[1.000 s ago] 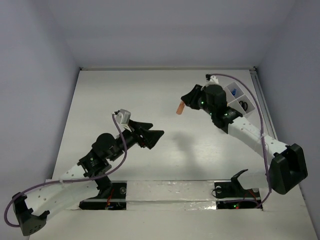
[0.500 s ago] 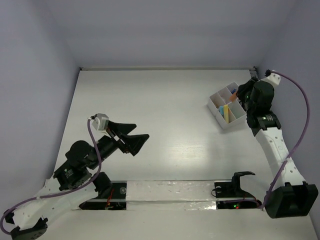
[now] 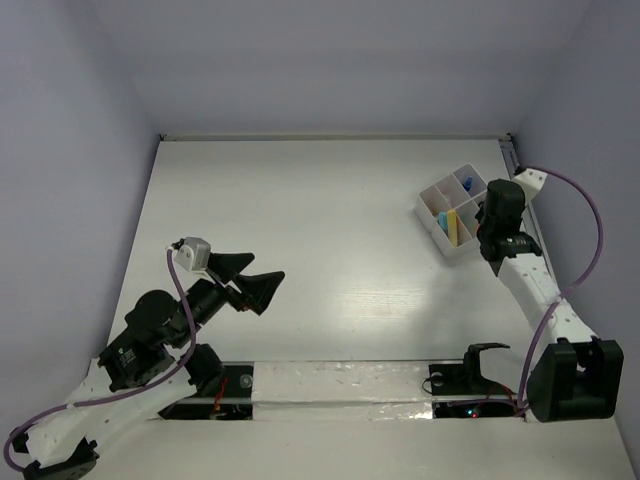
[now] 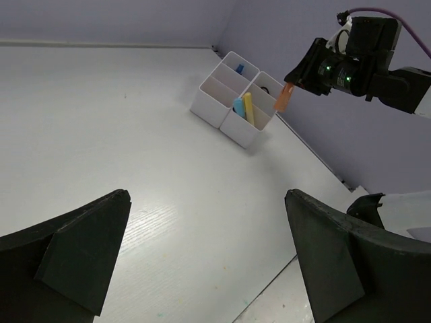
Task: Sort the stationery into containers
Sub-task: Place the pen in the storage box, then reset both arms
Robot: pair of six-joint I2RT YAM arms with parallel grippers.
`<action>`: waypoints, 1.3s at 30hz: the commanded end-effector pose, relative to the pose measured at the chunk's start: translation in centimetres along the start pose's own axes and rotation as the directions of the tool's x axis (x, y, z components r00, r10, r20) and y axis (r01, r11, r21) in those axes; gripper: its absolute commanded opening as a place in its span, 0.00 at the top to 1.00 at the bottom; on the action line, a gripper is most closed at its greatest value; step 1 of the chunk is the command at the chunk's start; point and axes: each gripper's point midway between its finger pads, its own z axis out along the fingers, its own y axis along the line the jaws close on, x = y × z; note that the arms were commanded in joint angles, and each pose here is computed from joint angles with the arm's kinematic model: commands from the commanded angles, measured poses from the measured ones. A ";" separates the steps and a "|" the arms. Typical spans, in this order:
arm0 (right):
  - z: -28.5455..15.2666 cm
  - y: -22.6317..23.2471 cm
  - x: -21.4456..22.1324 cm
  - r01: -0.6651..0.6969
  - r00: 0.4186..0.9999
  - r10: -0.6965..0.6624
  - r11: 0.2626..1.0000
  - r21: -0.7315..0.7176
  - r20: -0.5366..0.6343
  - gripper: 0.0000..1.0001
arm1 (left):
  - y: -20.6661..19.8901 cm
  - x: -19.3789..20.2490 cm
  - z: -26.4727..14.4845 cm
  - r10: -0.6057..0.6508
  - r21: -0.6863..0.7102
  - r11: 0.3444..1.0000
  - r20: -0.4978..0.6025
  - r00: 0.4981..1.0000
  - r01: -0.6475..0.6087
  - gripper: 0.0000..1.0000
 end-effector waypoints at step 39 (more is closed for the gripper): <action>-11.8 7.8 -7.5 -0.158 0.971 0.234 0.780 -0.605 0.049 0.00 | 3.0 -0.6 2.3 0.048 -0.159 0.986 0.010 0.999 -0.046 0.01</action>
